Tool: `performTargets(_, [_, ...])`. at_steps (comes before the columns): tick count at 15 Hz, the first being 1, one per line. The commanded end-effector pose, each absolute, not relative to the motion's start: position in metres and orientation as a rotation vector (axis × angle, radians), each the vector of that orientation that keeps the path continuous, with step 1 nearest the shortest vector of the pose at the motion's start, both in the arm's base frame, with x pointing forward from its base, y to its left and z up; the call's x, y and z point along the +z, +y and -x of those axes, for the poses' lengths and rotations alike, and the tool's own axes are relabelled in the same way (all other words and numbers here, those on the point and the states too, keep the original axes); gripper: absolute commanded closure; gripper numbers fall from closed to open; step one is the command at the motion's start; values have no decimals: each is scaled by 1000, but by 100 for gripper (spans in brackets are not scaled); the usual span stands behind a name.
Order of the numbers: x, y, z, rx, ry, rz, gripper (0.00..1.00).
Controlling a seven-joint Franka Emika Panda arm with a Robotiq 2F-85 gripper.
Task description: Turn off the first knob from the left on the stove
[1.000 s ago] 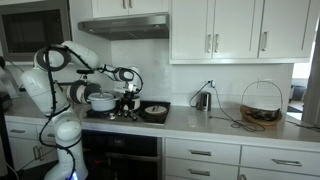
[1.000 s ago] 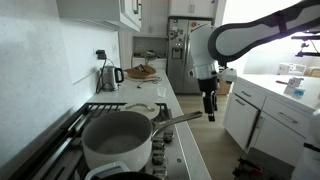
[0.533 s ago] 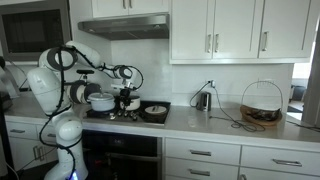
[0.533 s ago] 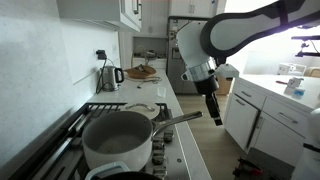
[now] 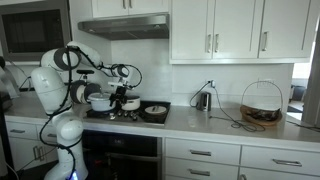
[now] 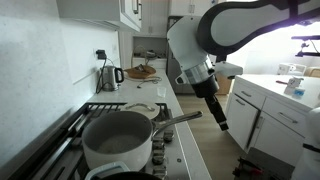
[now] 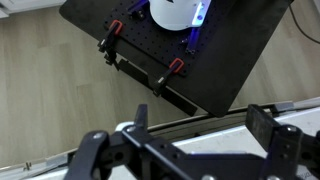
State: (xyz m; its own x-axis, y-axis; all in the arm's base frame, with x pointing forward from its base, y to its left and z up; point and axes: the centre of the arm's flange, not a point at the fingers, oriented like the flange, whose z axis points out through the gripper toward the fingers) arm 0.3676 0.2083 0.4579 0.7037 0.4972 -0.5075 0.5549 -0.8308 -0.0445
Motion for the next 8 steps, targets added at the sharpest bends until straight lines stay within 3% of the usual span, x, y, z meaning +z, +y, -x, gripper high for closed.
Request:
performTargets(1, [459, 246, -367, -791, 954, -2737, 0])
performTargets(8, [463, 296, -362, -764, 1087, -2686, 0])
